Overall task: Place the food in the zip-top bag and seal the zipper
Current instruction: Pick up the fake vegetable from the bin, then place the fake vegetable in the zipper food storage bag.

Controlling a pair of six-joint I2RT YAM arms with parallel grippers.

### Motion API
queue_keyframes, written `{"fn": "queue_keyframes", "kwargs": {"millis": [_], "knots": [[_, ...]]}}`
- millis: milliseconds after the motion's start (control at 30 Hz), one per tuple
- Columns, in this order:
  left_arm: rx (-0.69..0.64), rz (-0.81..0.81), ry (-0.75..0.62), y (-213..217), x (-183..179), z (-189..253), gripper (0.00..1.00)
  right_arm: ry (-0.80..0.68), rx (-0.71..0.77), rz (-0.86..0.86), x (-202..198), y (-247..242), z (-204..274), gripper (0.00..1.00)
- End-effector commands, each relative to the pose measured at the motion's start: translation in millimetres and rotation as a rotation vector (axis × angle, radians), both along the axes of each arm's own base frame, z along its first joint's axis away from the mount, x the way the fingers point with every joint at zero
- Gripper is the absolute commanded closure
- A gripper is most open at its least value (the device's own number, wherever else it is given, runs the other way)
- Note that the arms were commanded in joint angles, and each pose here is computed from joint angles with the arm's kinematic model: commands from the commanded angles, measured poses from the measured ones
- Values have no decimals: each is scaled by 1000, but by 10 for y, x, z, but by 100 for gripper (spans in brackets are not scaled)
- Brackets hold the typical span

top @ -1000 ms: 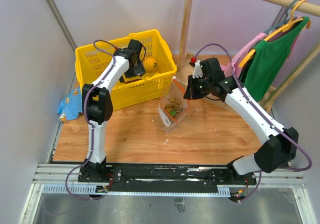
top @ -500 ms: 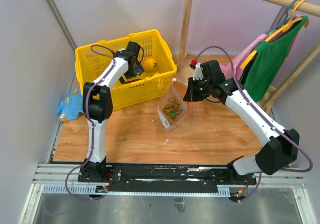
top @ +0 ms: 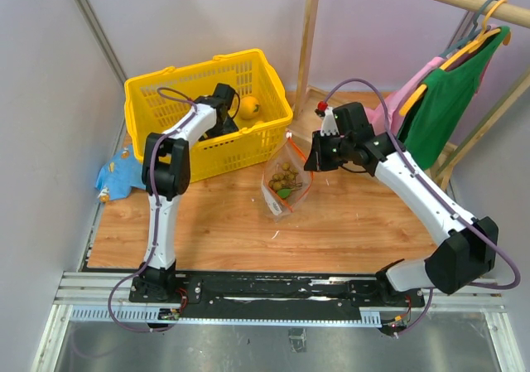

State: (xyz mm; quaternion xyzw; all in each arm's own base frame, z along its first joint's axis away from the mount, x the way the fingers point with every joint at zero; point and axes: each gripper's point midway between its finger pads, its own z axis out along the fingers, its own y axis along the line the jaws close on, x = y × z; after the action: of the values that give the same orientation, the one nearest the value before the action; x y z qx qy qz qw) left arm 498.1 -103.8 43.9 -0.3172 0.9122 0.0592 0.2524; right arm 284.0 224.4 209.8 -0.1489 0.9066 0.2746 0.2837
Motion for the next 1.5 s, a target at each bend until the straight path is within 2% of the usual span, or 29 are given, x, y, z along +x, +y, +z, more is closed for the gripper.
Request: {"fn": "queue_keyframes", "kwargs": {"millis": [0, 200, 367, 600, 1067, 1267, 1467], "knots": [[20, 2, -13, 61, 31, -80, 14, 0, 26, 16, -90, 51, 35, 99], [28, -35, -29, 76, 1, 29, 37, -5, 31, 13, -99, 42, 51, 99], [18, -105, -129, 53, 45, 426, 57, -8, 35, 12, -95, 50, 62, 99], [-20, -226, -285, -36, -8, 1075, 70, -12, 42, 8, -85, 57, 82, 100], [-81, -459, -521, -411, -478, 2263, 72, -5, 54, 9, -55, 98, 102, 99], [-113, -563, -603, -675, -841, 2708, 71, -3, 58, 10, -39, 115, 112, 99], [-168, -719, -645, -1130, -1313, 2907, 71, 3, 65, 13, -27, 141, 119, 99]]}}
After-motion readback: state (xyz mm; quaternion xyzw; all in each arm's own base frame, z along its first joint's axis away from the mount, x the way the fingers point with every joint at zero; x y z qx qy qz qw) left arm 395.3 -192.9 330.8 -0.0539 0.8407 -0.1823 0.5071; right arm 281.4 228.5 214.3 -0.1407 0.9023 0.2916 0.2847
